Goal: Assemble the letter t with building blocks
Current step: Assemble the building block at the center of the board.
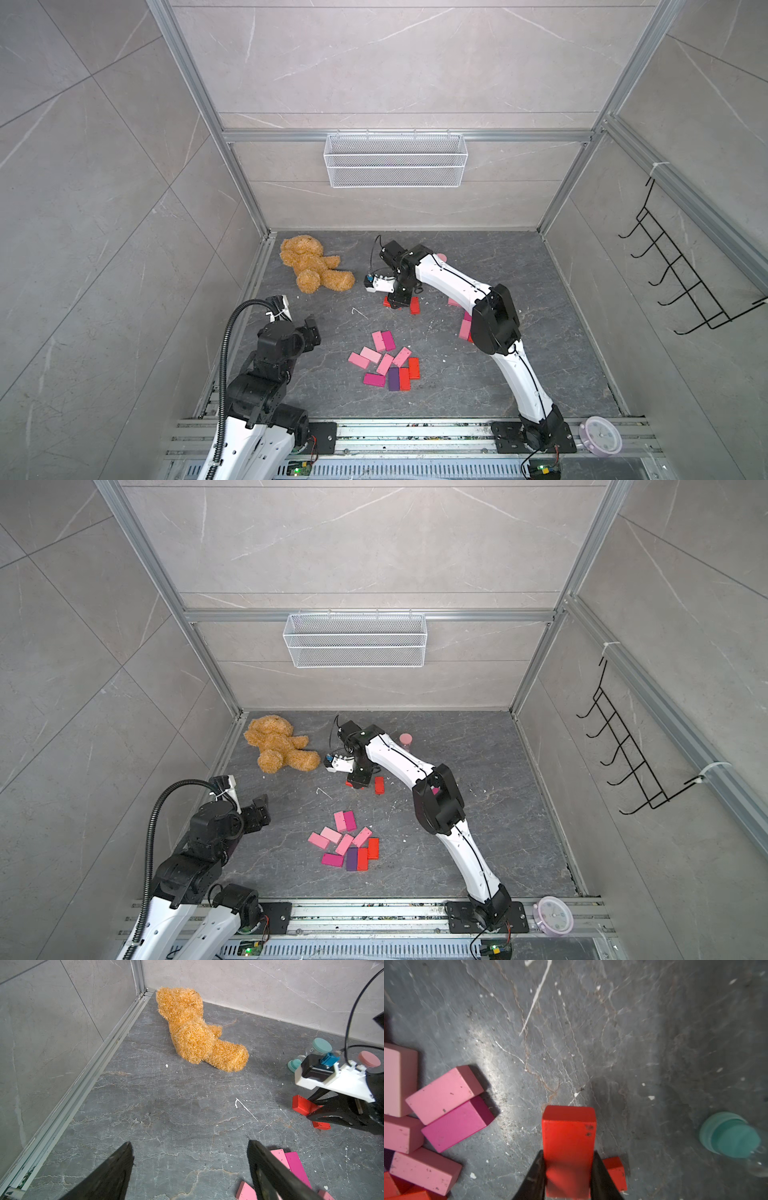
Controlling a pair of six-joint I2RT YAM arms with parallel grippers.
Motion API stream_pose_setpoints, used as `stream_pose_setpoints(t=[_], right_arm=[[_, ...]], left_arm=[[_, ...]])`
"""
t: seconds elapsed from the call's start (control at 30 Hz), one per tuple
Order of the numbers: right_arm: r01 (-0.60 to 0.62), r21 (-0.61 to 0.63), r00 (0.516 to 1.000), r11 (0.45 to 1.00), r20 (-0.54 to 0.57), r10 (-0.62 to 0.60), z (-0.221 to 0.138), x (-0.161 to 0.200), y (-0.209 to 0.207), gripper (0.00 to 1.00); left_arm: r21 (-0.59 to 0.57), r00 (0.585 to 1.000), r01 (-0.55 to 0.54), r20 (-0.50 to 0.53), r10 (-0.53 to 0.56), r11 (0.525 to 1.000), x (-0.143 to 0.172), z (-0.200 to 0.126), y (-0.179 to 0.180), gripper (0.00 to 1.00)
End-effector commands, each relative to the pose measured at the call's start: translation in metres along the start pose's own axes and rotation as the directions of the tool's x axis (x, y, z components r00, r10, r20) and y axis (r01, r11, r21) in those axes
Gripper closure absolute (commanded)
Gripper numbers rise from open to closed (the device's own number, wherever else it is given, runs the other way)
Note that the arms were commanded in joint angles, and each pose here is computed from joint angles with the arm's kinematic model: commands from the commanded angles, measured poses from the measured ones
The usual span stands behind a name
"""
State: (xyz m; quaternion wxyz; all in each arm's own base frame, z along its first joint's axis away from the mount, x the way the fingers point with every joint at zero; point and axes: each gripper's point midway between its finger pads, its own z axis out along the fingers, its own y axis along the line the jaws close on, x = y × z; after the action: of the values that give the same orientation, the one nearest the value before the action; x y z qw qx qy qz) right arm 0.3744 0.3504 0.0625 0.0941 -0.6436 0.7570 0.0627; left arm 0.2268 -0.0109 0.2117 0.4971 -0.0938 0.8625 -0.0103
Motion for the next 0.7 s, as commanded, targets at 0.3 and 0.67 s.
stream_pose_setpoints(t=[0.3, 0.67], right_arm=[[0.097, 0.032, 0.982, 0.995, -0.167, -0.09, 0.032, 0.034, -0.009, 1.0], [0.106, 0.009, 0.975, 0.994, -0.197, -0.102, 0.046, 0.042, -0.006, 1.0]], left_arm=[[0.005, 1.0, -0.022, 0.009, 0.022, 1.0, -0.007, 0.0, -0.003, 0.12], [0.004, 1.0, -0.025, 0.01, 0.025, 1.0, -0.006, 0.0, -0.003, 0.12]])
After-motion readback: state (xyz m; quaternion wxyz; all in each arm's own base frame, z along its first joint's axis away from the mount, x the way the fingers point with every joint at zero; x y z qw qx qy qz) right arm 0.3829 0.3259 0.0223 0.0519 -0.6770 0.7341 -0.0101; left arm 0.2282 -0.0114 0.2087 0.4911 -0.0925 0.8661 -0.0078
